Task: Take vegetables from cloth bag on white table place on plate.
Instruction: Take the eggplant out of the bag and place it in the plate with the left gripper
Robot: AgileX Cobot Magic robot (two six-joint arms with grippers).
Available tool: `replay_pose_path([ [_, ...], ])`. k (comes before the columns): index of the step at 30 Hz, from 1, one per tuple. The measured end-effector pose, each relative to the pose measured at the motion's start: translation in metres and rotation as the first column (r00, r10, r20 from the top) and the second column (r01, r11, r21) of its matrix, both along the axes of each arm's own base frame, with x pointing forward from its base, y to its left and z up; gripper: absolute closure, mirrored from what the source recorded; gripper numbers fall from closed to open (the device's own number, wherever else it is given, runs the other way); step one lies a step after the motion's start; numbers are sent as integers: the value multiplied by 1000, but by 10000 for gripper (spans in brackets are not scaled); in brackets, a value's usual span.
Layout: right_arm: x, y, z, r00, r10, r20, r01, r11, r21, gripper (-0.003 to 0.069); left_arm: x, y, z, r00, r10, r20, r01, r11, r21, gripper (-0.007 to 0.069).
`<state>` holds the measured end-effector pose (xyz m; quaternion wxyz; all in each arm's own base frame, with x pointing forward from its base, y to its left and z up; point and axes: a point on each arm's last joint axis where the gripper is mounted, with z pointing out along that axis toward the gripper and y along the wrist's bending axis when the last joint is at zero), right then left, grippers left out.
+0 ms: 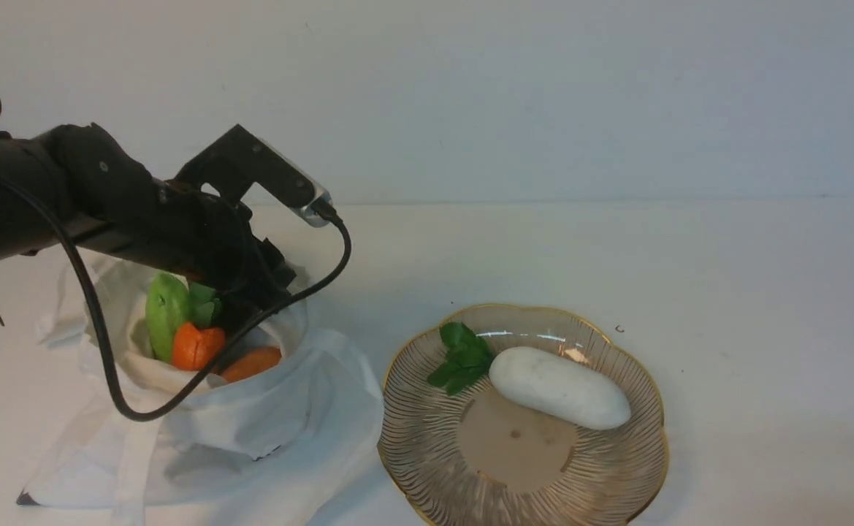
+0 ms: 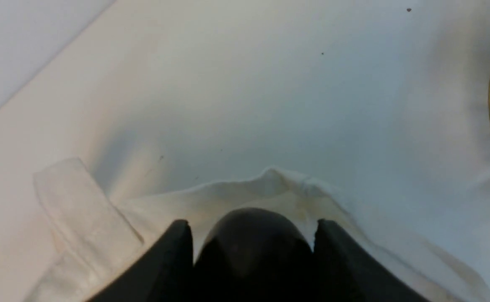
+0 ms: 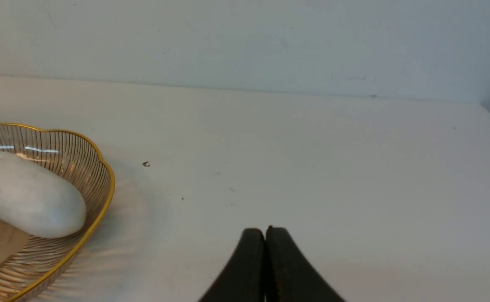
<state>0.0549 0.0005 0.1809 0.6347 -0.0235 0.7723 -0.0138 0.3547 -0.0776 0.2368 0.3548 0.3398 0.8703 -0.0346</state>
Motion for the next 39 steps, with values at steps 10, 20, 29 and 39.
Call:
replay_pose_path([
  [10, 0, 0, 0, 1000, 0, 0, 0, 1000, 0, 674, -36, 6, 84, 970, 15, 243, -2, 999, -52, 293],
  [20, 0, 0, 0, 1000, 0, 0, 0, 1000, 0, 674, -114, -50, 151, 942, -141, 306, 250, 901, -355, 293],
  [29, 0, 0, 0, 1000, 0, 0, 0, 1000, 0, 674, -124, -148, 81, 866, -474, 158, 500, 827, -257, 293],
  [39, 0, 0, 0, 1000, 0, 0, 0, 1000, 0, 674, -113, -189, 4, 822, -569, 14, 568, 817, -100, 293],
])
